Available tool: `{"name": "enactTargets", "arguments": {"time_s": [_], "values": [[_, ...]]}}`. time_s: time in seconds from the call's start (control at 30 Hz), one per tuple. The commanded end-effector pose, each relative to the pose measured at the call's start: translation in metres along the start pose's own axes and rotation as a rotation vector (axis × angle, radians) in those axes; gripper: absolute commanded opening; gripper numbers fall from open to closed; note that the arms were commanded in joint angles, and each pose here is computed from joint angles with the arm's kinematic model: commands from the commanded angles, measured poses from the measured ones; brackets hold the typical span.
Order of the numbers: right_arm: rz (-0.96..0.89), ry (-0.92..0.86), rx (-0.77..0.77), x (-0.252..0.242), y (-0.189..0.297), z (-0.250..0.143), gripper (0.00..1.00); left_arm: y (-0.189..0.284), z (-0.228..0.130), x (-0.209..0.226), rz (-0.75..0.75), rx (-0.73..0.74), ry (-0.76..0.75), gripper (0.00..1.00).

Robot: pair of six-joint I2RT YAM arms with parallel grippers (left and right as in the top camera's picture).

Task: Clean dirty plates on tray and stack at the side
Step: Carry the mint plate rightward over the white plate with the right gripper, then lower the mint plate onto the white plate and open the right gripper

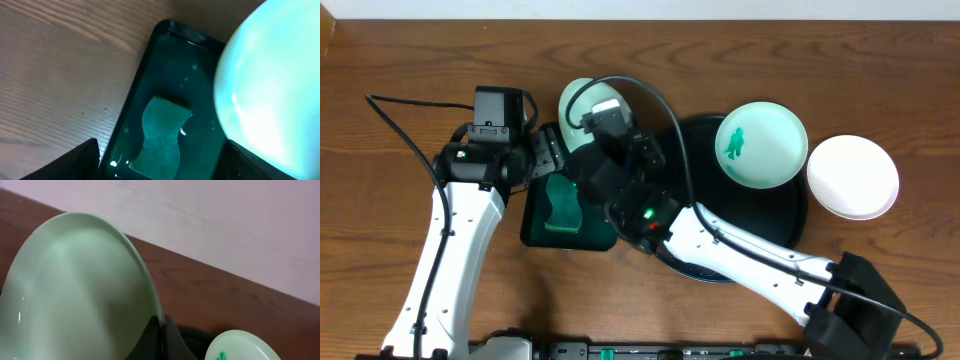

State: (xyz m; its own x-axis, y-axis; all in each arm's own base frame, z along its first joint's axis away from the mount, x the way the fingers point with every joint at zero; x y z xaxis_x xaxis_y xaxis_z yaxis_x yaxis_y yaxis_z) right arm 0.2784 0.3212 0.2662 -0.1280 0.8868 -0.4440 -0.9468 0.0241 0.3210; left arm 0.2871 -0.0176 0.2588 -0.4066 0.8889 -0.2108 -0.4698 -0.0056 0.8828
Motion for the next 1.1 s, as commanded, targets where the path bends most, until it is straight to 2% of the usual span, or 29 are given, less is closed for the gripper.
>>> {"name": "enactTargets", "arguments": {"time_s": [0.0, 0.13, 0.17, 0.37, 0.73, 1.07], "values": [[-0.039, -0.192, -0.043, -0.044, 0.007, 0.024, 0.01, 0.006, 0.005, -0.001, -0.003, -0.025, 0.003, 0.79], [0.005, -0.303, -0.033, -0.081, 0.010, 0.031, 0.01, 0.006, 0.005, -0.001, -0.003, -0.024, 0.003, 0.79], [0.018, -0.374, -0.009, -0.103, 0.011, 0.031, 0.01, 0.006, 0.005, -0.001, -0.002, -0.024, 0.003, 0.79], [-0.012, -0.502, 0.099, -0.176, 0.005, 0.013, 0.01, 0.006, 0.005, -0.001, -0.003, -0.025, 0.003, 0.79], [-0.245, -0.595, 0.439, -0.291, -0.025, -0.067, 0.01, 0.006, 0.005, -0.001, -0.002, -0.024, 0.003, 0.79], [-0.516, -0.745, 0.700, -0.371, -0.008, -0.139, 0.02, 0.006, 0.005, -0.001, -0.003, -0.024, 0.003, 0.79]]}}
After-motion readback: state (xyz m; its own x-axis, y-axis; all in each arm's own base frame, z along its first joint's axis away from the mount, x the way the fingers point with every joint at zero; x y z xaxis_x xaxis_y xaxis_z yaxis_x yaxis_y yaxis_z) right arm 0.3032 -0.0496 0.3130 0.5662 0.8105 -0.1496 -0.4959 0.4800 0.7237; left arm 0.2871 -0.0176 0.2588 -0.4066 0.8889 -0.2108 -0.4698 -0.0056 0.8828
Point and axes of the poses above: each gripper's point midway between its finger pads, its own y axis back along the fingers, its own x axis along the line the jaws close on, z = x × y, the point moved 10 cm from there along y, back along the fingers, and after that the axes turned 9 degrees about y, right-handed, at the moved point
